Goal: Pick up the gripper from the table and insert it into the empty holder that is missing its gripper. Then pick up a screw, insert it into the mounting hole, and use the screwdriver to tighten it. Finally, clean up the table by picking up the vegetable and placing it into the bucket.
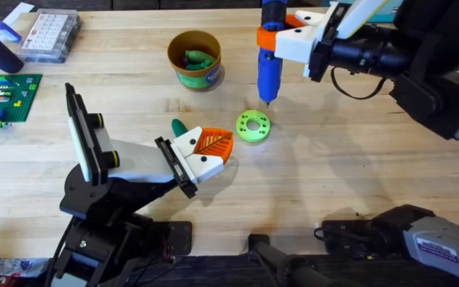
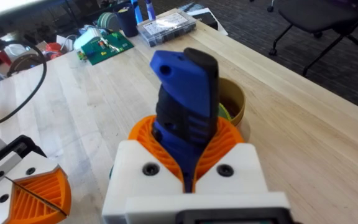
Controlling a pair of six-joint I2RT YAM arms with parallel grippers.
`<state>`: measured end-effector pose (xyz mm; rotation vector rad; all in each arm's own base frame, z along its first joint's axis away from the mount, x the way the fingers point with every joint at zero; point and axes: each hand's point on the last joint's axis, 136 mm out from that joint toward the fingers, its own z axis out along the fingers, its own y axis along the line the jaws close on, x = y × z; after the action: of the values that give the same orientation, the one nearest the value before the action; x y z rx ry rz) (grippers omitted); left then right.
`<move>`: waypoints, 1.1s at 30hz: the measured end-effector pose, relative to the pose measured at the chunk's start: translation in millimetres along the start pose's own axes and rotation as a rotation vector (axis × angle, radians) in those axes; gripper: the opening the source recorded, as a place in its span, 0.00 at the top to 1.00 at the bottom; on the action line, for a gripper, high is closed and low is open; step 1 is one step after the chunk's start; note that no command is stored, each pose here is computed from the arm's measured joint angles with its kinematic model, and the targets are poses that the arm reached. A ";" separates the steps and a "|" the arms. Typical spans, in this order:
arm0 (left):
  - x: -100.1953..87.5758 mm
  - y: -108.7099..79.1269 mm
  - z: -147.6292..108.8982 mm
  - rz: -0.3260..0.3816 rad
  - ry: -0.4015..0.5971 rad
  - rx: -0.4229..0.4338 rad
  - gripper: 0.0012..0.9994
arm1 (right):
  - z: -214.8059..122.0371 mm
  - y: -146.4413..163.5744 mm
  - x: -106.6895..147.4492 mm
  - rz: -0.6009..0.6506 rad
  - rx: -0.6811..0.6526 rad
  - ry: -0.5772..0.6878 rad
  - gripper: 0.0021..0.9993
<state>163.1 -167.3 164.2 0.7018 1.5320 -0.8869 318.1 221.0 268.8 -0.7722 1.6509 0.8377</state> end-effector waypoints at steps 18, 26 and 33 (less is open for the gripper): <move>0.6 0.0 0.0 -0.003 0.002 0.000 0.99 | -11.5 -34.5 76.6 -0.141 0.184 0.302 0.96; 0.6 -0.1 0.0 -0.002 0.002 0.000 0.99 | -29.1 -66.5 109.7 -0.631 0.246 0.554 0.97; 0.6 0.0 0.0 -0.003 0.002 0.000 0.99 | -36.7 -82.1 163.5 -0.783 0.158 0.789 0.96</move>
<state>163.0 -167.3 163.7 0.7012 1.5350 -0.8884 332.7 134.2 104.3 -1.6153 1.7985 -0.1948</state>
